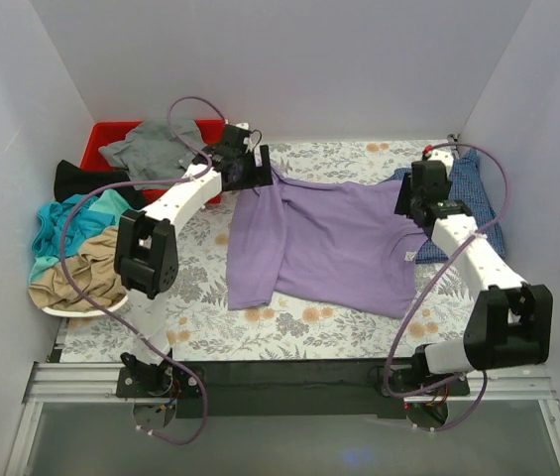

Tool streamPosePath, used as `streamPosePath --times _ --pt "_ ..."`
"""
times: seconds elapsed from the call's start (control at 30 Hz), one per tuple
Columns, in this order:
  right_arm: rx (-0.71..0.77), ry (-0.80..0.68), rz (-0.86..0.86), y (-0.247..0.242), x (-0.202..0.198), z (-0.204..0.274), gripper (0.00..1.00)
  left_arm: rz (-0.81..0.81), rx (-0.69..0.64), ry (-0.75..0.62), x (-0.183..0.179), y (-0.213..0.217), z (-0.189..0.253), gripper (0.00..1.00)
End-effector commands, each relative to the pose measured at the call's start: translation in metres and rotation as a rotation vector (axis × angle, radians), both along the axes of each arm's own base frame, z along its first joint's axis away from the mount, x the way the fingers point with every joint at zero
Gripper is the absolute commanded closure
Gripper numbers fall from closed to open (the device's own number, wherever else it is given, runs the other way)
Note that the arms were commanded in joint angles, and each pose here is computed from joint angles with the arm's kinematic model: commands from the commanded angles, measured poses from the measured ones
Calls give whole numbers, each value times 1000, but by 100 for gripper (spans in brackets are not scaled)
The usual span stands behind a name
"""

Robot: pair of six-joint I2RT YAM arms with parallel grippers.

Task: Fold and stack the t-shirts
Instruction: Flatten the tshirt out

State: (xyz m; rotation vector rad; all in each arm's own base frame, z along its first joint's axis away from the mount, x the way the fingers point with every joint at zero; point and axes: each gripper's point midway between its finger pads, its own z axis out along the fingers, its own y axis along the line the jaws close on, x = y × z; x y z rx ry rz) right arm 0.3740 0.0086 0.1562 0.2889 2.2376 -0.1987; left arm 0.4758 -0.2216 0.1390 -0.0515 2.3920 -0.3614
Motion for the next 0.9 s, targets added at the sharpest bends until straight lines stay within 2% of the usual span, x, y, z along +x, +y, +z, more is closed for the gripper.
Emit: streamPosePath --times 0.0,0.1,0.13,0.3,0.37,0.47,0.87 --pt "31 -133 -5 -20 56 36 35 60 35 -96 51 21 27 11" --pt "71 -103 11 -30 78 23 36 66 55 -158 82 30 37 11" --pt "81 -125 -9 -44 89 32 36 51 59 -144 89 31 24 11" --pt "179 -90 11 -54 117 7 36 31 83 -119 112 53 -6 11" --pt "226 -106 49 -55 131 10 36 -18 20 -121 114 49 -14 10" --pt "272 -69 90 -54 145 -13 38 -65 -43 -85 113 49 -36 10" --pt "371 -37 160 -46 182 -56 42 -163 -110 5 106 42 -78 10"
